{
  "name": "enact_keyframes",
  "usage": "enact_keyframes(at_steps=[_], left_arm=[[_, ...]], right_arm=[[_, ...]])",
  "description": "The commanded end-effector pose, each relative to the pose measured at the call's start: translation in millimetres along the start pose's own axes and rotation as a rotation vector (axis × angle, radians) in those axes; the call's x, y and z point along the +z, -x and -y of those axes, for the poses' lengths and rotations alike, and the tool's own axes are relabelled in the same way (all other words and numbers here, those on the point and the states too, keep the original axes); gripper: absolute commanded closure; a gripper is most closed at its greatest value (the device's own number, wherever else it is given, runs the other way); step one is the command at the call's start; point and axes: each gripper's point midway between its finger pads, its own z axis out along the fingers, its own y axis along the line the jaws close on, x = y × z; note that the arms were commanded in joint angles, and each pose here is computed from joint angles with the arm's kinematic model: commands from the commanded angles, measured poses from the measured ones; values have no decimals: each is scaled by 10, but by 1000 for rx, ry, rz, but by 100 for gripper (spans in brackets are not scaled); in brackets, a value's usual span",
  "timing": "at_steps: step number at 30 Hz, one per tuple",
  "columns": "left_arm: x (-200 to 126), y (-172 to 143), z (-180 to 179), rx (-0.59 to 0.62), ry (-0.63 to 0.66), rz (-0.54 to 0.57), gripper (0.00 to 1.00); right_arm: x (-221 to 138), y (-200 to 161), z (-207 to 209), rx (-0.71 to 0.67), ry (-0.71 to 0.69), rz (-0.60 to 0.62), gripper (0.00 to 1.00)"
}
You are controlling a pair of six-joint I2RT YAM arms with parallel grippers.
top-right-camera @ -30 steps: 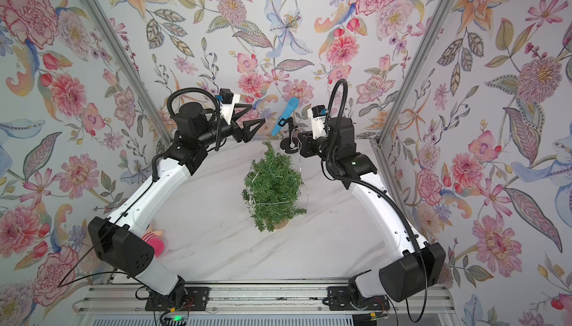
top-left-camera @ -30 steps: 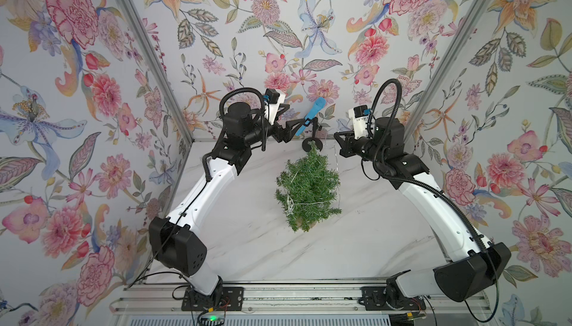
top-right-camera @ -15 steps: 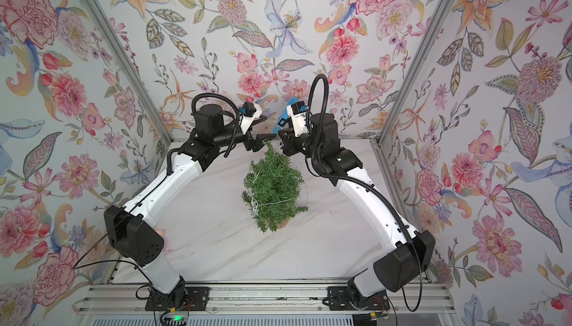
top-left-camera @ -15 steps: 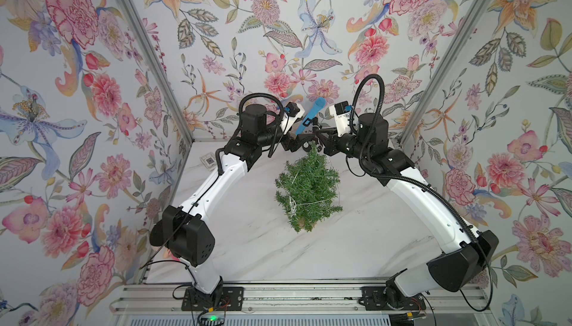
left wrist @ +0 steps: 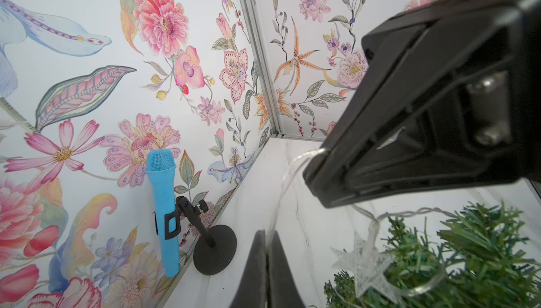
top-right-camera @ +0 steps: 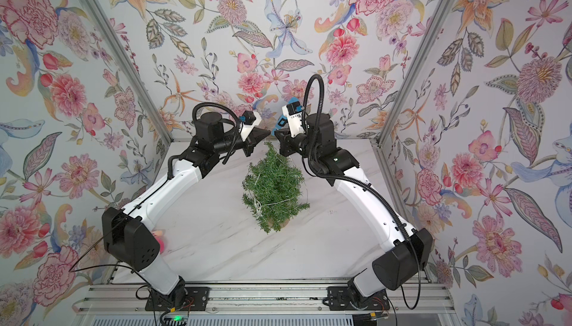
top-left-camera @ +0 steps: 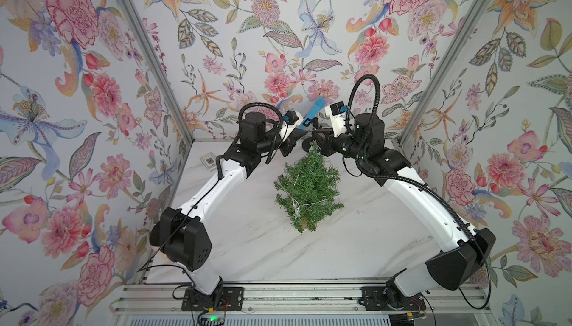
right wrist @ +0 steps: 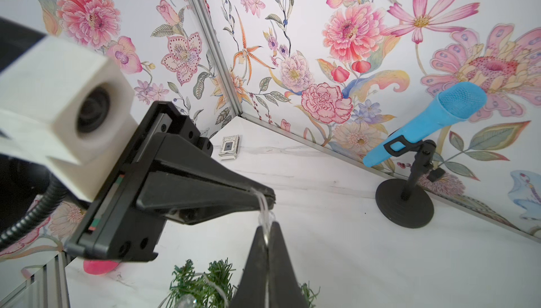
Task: Wrap string light around the christmas tree
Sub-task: Wrap the light string around the Christmas tree.
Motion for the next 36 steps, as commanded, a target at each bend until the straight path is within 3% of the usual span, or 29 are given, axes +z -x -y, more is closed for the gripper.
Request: enact_keyframes(at_steps=[1,2,7,12,17,21,26,31,34,36], left_arm=[[-191,212,-132,38,133,69,100],[-307,325,-140,50,166,86,100],[-495,274,-172,29,246,40,100],[-723,88,-91,-27,306,-12,100],[-1026,-207,-21,-79,402,-107,100],[-1079,-472,291,-132,321,-171,97],[-1072,-558,803,-147,185,-146,92],[-1102,-776,971,-129,218,-196,88],[-1122,-857,997,-142,226,-205,82],[-1139,-850,985,-146,238,-207,70]], right_arm=[[-77,133,-51,-9,-3,44,99],[-94,149,-55,-7,-2,49,95],[-226,225,-114,10,13,84,49],[-453,248,-38,16,-51,122,30],[-815,242,156,45,-147,168,25],[-1136,228,222,45,-205,211,21],[-1433,80,281,53,-267,222,19],[-1646,-135,347,85,-325,219,19],[-1712,-227,313,104,-311,217,19],[-1744,-275,304,110,-310,207,18]])
